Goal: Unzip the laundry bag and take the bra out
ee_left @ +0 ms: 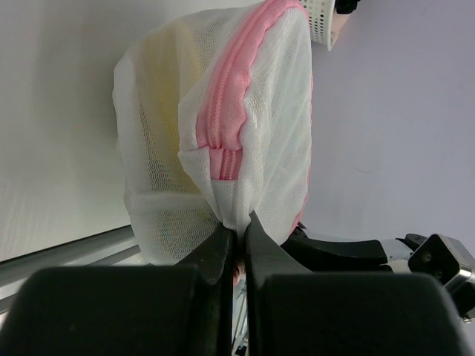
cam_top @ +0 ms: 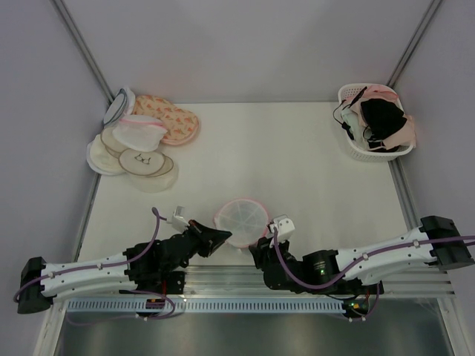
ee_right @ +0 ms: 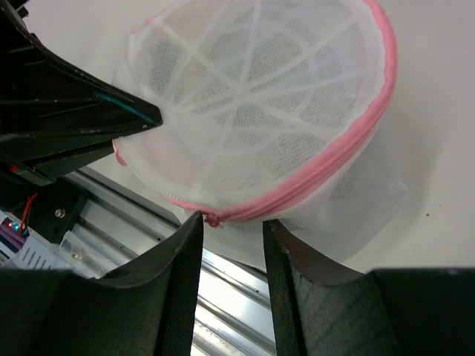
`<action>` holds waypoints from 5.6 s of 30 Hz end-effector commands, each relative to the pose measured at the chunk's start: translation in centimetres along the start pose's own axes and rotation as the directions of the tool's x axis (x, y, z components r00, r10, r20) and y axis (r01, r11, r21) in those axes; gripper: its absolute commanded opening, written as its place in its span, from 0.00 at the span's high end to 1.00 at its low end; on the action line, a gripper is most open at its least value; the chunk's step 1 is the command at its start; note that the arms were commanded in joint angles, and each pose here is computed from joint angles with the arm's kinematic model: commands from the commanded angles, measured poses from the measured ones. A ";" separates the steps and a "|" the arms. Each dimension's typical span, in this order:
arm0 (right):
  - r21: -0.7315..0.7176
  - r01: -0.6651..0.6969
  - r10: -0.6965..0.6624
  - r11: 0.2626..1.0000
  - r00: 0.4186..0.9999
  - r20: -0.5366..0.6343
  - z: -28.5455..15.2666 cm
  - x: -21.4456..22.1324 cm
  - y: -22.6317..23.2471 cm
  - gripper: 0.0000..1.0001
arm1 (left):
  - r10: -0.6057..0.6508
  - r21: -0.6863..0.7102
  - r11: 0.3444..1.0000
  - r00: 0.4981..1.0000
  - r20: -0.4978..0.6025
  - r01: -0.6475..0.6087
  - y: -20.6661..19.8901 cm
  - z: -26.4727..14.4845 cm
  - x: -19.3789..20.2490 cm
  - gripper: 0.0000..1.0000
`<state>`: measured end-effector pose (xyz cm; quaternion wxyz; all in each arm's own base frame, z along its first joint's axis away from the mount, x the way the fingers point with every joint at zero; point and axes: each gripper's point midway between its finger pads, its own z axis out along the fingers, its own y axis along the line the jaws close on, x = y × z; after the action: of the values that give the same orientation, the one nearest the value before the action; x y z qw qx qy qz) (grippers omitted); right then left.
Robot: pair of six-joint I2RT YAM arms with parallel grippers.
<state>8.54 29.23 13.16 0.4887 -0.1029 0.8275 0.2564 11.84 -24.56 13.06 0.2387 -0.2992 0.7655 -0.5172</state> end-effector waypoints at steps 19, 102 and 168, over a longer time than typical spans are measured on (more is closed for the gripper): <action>0.062 -0.064 0.058 0.996 0.994 0.095 0.6 -2.2 0.5 0.82 | -0.044 0.068 0.997 0.998 -0.046 0.047 -2.3 -0.3 0.8 0.98; 0.059 0.360 -0.324 0.931 0.889 -0.323 -1.0 -0.4 -6.2 0.99 | 0.532 -0.016 0.843 0.830 0.168 -0.537 -4.4 -2.2 -4.0 0.98; 0.142 0.109 -0.094 0.984 0.990 -0.110 0.2 -3.2 -7.2 0.75 | -0.418 0.130 0.895 0.904 -0.094 0.427 -13.5 15.4 -7.1 0.00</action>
<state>13.20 23.45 13.10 0.4612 -0.1286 0.8623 0.1650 27.71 -32.43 15.16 0.1364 -0.3872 0.7279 -0.5493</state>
